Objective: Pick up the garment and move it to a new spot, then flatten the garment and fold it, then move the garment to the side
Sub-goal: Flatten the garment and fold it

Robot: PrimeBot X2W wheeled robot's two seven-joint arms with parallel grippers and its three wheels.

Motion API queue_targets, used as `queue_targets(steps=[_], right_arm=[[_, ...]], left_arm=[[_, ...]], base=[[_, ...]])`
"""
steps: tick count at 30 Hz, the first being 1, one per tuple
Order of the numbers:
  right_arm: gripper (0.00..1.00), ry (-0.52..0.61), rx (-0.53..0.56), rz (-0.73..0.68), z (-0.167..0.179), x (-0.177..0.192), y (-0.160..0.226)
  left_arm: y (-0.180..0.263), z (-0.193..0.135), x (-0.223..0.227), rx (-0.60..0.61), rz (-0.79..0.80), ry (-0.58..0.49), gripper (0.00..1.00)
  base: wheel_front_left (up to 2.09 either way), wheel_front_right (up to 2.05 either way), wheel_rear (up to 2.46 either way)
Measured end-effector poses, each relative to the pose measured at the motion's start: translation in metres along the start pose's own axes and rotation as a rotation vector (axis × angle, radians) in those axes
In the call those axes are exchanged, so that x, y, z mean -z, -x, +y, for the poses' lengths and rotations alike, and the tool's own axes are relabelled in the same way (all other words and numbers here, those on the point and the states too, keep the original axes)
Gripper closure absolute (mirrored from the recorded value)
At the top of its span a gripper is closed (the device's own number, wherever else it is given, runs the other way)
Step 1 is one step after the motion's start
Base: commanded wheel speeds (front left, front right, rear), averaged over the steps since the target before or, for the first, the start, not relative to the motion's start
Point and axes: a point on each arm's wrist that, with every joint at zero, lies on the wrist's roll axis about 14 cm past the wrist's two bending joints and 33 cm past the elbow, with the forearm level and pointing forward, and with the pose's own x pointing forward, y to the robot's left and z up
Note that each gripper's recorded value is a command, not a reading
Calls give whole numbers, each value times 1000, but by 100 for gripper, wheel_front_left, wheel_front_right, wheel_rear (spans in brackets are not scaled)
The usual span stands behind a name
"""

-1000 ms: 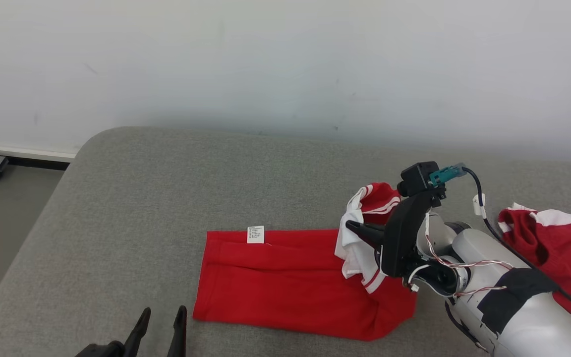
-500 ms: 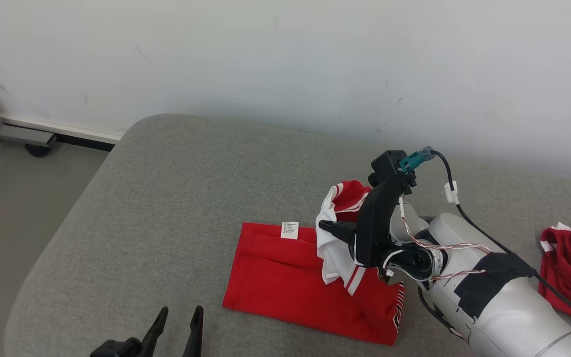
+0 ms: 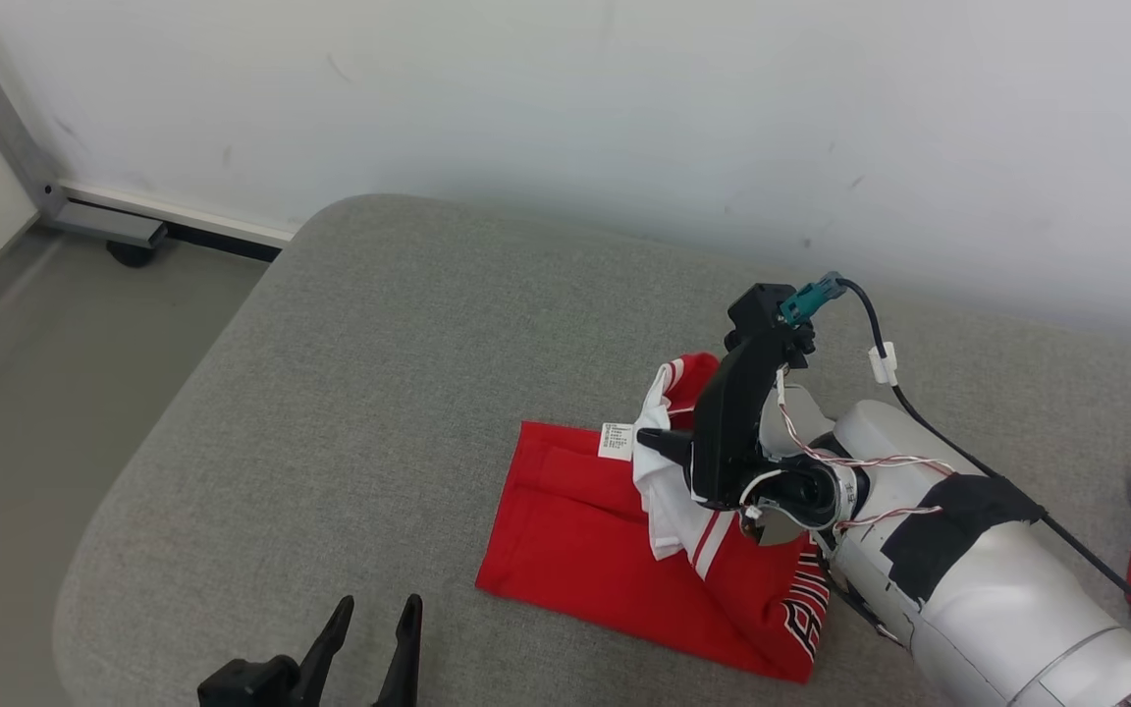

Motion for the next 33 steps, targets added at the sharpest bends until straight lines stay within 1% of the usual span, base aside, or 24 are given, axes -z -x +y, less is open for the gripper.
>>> queue_targets(steps=[10,17,24,33], right_arm=[[100,-11,1,42,-4,-6,-18],[100,-9,-11,84,-4,3,-25],[100,-11,-8,101,-7,8,-26],[100,10,-58,108,10,11,-28]], left_arm=[[-5,9,4,-49,19,10,0],[-5,17,4,-77,19,7,0],[-4,18,6,-73,23,6,0],[-8,13,3,-58,15,12,0]], base=[[0,0,0],[0,0,0],[0,0,0],[0,0,0]])
